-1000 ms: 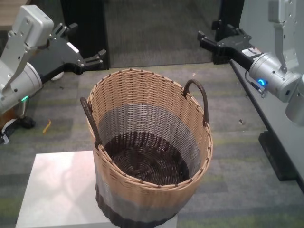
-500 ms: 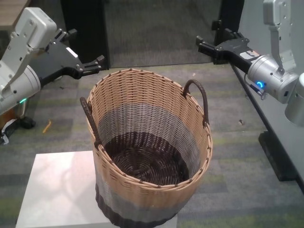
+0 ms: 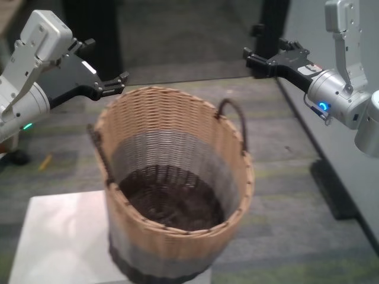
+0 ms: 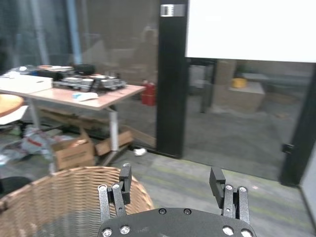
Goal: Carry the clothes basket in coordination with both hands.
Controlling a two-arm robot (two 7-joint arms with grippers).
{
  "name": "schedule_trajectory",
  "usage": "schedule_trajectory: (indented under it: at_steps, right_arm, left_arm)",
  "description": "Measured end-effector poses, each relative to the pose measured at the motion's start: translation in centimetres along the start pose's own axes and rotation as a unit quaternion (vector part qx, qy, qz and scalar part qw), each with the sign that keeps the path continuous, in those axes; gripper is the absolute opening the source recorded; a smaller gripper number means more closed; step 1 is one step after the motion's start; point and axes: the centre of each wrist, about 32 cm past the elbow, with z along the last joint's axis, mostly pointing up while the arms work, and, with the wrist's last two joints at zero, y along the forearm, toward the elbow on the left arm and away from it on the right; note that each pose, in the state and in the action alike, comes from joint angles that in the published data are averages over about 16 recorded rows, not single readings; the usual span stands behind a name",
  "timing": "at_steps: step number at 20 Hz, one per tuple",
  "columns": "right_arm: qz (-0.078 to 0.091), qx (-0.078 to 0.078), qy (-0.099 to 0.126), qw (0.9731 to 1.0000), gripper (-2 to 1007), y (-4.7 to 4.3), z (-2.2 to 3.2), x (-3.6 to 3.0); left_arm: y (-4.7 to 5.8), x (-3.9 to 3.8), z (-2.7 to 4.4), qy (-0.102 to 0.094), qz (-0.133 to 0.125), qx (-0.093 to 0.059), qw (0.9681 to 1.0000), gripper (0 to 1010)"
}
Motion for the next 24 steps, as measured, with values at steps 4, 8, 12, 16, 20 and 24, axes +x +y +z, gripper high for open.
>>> schedule_trajectory:
  at_steps: [4,8,12,16,20,24]
  right_arm:
    - [0.0,-0.001,-0.001,1.0,1005,0.01,-0.01,0.0]
    - [0.0,-0.002,-0.002,1.0,1005,0.02,-0.01,0.01]
    - [0.0,-0.003,-0.002,1.0,1005,0.02,-0.01,0.01]
    - [0.0,-0.003,-0.002,1.0,1005,0.03,-0.01,0.01]
    - [0.0,-0.003,-0.002,1.0,1005,0.03,-0.01,0.01]
    - [0.0,-0.003,-0.002,1.0,1005,0.03,-0.01,0.01]
  left_arm:
    - [0.02,0.01,0.03,0.0,-0.001,0.002,1.0,1002]
    - [0.02,0.01,0.05,-0.001,-0.001,0.003,1.0,1002]
    - [0.02,0.01,0.06,-0.001,-0.001,0.004,1.0,1002]
    - [0.02,0.01,0.07,-0.001,-0.001,0.005,1.0,1002]
    - [0.03,0.01,0.08,-0.001,-0.001,0.005,1.0,1002]
    - [0.03,0.01,0.09,-0.001,-0.002,0.005,1.0,1002]
